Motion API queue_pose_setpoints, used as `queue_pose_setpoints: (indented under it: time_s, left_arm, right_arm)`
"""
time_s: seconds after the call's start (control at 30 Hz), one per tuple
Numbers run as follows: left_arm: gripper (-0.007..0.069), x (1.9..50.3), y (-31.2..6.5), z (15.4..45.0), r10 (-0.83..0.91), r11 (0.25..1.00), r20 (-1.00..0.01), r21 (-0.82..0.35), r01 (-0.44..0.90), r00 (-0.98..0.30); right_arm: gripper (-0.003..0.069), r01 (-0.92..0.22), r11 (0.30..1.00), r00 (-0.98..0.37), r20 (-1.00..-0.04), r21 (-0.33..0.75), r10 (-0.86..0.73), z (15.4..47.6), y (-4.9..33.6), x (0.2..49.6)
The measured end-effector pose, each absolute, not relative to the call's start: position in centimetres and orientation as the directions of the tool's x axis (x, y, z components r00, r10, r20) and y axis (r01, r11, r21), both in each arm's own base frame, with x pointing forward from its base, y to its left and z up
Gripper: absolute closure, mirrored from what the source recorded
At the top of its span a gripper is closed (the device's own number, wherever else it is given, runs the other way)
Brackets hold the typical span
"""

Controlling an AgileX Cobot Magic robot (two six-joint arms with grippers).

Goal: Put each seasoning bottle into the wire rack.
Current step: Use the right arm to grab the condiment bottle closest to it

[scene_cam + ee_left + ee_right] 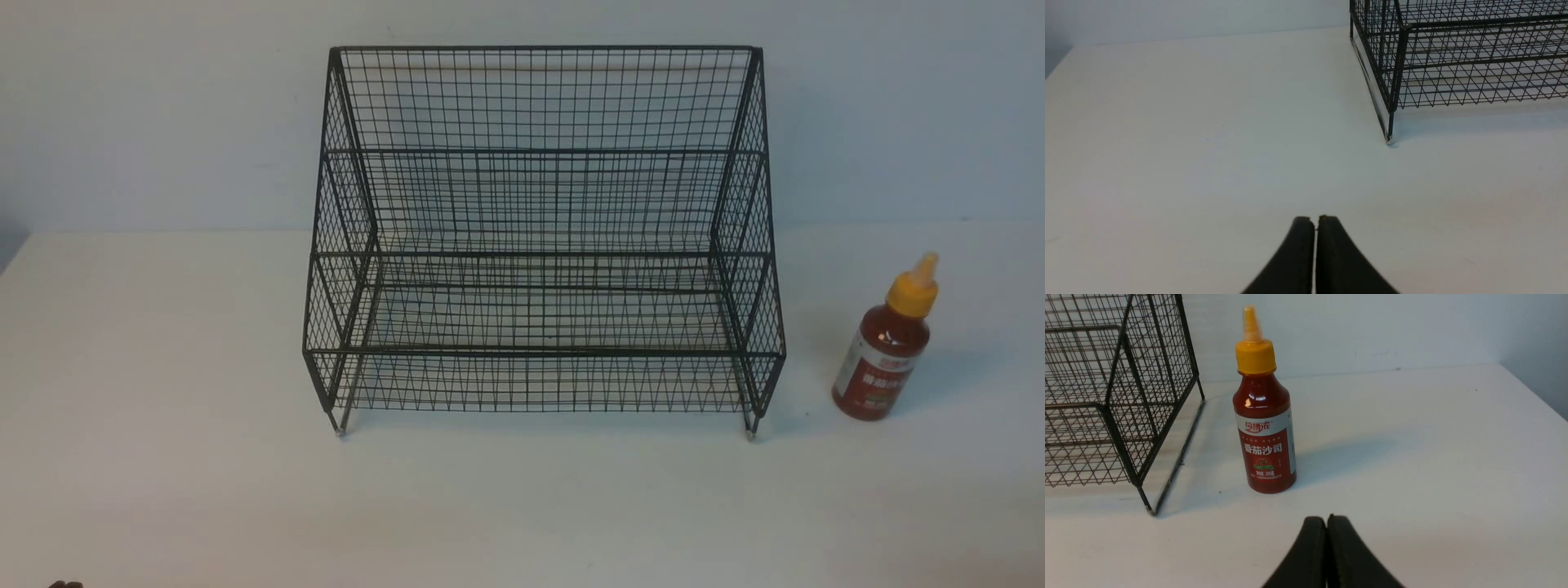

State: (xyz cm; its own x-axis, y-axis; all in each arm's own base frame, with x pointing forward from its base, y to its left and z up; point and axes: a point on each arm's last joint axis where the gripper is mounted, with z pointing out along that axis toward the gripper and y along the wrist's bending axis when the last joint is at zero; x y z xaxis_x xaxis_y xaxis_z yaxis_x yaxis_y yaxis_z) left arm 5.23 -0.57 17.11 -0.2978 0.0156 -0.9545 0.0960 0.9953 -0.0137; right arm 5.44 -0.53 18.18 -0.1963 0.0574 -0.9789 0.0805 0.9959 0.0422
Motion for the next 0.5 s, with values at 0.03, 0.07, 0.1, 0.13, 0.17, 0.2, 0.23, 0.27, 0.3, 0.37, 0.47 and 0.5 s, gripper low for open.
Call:
queue_pose_setpoints:
  time_s: [0.03, 0.07, 0.1, 0.13, 0.17, 0.2, 0.23, 0.27, 0.3, 0.37, 0.47, 0.5]
  left_arm:
    - [0.0630, 5.2, -0.6, 17.1, 0.016, 0.995, -0.955, -0.014, 0.096, -0.298]
    - [0.0630, 5.2, -0.6, 17.1, 0.016, 0.995, -0.955, -0.014, 0.096, -0.298]
    - [0.0630, 5.2, -0.6, 17.1, 0.016, 0.995, -0.955, -0.014, 0.096, -0.298]
    - [0.0630, 5.2, -0.6, 17.1, 0.016, 0.995, -0.955, -0.014, 0.096, -0.298]
    - [0.0630, 5.2, -0.6, 17.1, 0.016, 0.995, -0.955, -0.014, 0.096, -0.298]
    - [0.0630, 5.2, -0.6, 17.1, 0.016, 0.995, -0.955, -0.014, 0.096, -0.298]
    - [0.0630, 5.2, -0.6, 17.1, 0.016, 0.995, -0.955, -0.014, 0.096, -0.298]
    - [0.0630, 5.2, -0.6, 17.1, 0.016, 0.995, -0.955, -0.014, 0.096, -0.298]
    - [0.0630, 5.2, -0.6, 17.1, 0.016, 0.995, -0.955, -0.014, 0.096, -0.298]
    - [0.0630, 5.2, -0.6, 17.1, 0.016, 0.995, -0.955, -0.014, 0.096, -0.298]
    - [0.0630, 5.2, -0.6, 17.1, 0.016, 0.995, -0.955, -0.014, 0.096, -0.298]
    - [0.0630, 5.2, -0.6, 17.1, 0.016, 0.995, -0.955, -0.014, 0.096, -0.298]
  right_arm:
    - [0.0673, 0.074, 0.996, -0.169, -0.983, 0.058, 0.070, 18.3, -0.5, 5.5]
    - [0.0673, 0.072, 0.995, -0.162, -0.984, 0.064, 0.075, 18.3, -0.4, 5.5]
    - [0.0673, 0.056, 0.994, -0.083, -0.991, 0.097, 0.101, 19.0, -0.3, 5.6]
    - [0.0673, 0.053, 0.993, -0.070, -0.992, 0.103, 0.107, 19.1, -0.3, 5.7]
    - [0.0673, 0.039, 0.991, -0.003, -0.992, 0.124, 0.124, 19.7, -0.2, 5.7]
    - [0.0673, 0.009, 0.986, 0.118, -0.980, 0.165, 0.162, 20.8, -0.2, 5.6]
    - [0.0673, -0.012, 0.981, 0.187, -0.964, 0.192, 0.191, 21.4, -0.1, 5.5]
    - [0.0673, -0.029, 0.977, 0.234, -0.949, 0.211, 0.212, 21.9, -0.1, 5.4]
    - [0.0673, -0.042, 0.974, 0.265, -0.937, 0.222, 0.225, 22.2, -0.1, 5.4]
    - [0.0673, -0.059, 0.971, 0.307, -0.921, 0.231, 0.238, 22.6, 0.0, 5.2]
    - [0.0673, -0.065, 0.972, 0.326, -0.916, 0.227, 0.236, 22.8, 0.0, 5.2]
    - [0.0673, -0.062, 0.973, 0.326, -0.917, 0.221, 0.229, 22.8, 0.0, 5.2]
